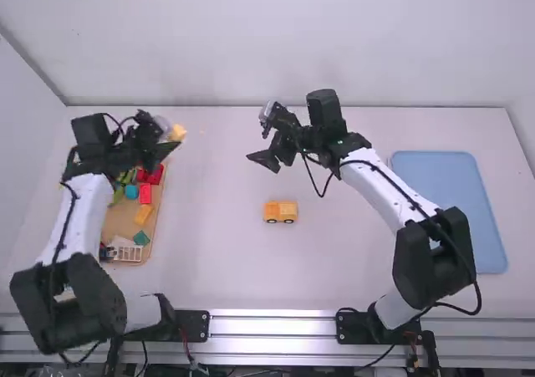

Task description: Assemble lego blocks to make yellow taxi

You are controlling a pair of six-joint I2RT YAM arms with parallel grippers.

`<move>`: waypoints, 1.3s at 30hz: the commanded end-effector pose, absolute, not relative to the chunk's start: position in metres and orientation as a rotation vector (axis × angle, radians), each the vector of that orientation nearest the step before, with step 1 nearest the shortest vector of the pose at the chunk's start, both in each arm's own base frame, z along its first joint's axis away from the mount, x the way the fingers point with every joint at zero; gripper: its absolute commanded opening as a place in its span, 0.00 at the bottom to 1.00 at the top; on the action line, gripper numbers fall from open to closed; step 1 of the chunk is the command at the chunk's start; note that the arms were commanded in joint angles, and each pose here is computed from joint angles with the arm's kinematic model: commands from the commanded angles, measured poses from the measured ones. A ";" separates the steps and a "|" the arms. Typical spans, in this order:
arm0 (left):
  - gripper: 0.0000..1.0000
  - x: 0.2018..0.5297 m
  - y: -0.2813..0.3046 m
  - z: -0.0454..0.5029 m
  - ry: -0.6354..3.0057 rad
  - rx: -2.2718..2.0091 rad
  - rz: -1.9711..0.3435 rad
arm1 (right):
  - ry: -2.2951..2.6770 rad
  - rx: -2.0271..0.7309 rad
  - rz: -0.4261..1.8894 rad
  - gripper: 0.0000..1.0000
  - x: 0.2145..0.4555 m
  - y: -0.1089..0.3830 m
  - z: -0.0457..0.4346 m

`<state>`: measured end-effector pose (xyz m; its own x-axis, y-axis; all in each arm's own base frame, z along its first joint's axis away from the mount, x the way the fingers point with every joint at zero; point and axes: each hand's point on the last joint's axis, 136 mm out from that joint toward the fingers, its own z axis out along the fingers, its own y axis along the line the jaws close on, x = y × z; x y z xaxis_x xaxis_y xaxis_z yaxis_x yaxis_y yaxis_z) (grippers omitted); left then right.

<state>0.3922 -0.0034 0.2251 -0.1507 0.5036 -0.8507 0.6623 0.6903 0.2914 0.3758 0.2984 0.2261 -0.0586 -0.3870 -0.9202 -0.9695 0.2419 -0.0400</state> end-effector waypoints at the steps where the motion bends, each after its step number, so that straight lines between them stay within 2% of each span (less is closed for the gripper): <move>1: 0.09 0.371 -0.070 0.233 1.687 0.971 -0.401 | 1.439 -1.392 0.992 0.99 0.349 0.296 0.226; 6: 0.08 0.358 -0.136 0.217 1.636 1.011 -0.593 | 1.331 -1.355 1.104 0.99 0.341 0.283 0.224; 9: 0.08 0.349 -0.159 0.212 1.571 1.047 -0.732 | 1.312 -1.316 1.137 0.99 0.343 0.271 0.225; 15: 0.08 0.339 -0.186 0.207 1.459 1.092 -0.978 | 1.186 -1.335 1.233 1.00 0.328 0.250 0.228; 18: 0.08 0.337 -0.201 0.204 1.380 1.139 -1.050 | 1.239 -1.308 1.252 0.84 0.330 0.253 0.227; 24: 0.08 0.337 -0.222 0.210 1.330 1.145 -1.087 | 1.283 -1.301 1.232 0.78 0.331 0.259 0.220; 28: 0.08 0.346 -0.220 0.211 1.361 1.101 -1.057 | 1.274 -1.308 1.233 0.62 0.330 0.261 0.220; 30: 0.08 0.346 -0.221 0.211 1.362 1.103 -1.060 | 1.274 -1.306 1.230 0.59 0.331 0.260 0.220; 33: 0.08 0.346 -0.220 0.209 1.371 1.100 -1.063 | 1.275 -1.306 1.230 0.47 0.331 0.260 0.220; 35: 0.08 0.346 -0.220 0.209 1.368 1.106 -1.057 | 1.275 -1.306 1.230 0.46 0.331 0.260 0.220; 36: 0.09 0.345 -0.220 0.207 1.362 1.117 -1.049 | 1.274 -1.306 1.231 0.39 0.331 0.260 0.220; 39: 0.10 0.345 -0.221 0.207 1.362 1.118 -1.049 | 1.272 -1.309 1.233 0.35 0.330 0.261 0.220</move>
